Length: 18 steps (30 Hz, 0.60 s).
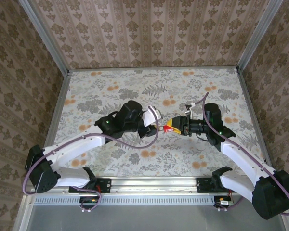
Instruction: Unlock with the key
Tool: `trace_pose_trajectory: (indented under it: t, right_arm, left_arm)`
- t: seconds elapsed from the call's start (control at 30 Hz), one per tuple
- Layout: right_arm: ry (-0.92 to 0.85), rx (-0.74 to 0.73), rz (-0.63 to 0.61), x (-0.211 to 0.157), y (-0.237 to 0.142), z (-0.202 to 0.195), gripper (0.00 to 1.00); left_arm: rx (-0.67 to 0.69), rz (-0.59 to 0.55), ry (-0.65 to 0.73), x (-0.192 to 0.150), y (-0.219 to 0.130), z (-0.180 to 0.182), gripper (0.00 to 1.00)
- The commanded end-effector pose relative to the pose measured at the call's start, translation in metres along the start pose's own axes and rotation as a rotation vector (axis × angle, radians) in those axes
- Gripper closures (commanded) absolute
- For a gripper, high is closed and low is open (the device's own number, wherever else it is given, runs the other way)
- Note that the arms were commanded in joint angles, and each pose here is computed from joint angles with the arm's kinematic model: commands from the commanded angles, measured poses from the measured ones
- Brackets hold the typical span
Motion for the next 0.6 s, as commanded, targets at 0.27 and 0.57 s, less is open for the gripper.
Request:
trace_pose_trajectory:
  t: [0.27,0.57]
  right_arm:
    - [0.002,0.008,-0.09,0.02,-0.004,0.017,0.82]
    - [0.109,-0.023,-0.224,0.031,-0.011,0.015,0.82]
  left_arm:
    - [0.239,-0.162,0.079,0.014,-0.03,0.005,0.38]
    - [0.53,-0.286,0.533,0.039,-0.028,-0.022,0.29]
Point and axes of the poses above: each hand's point on the last joint's axis, 136 mm out from that joint toward the fingers, its own y axis out along the fingers, its own z axis along the line the jaws close on, x = y × z, the point moved 1 cm from there along -y, back along the fingers, and after that the axes turned 1 degree about y, right-handed, at the moved point
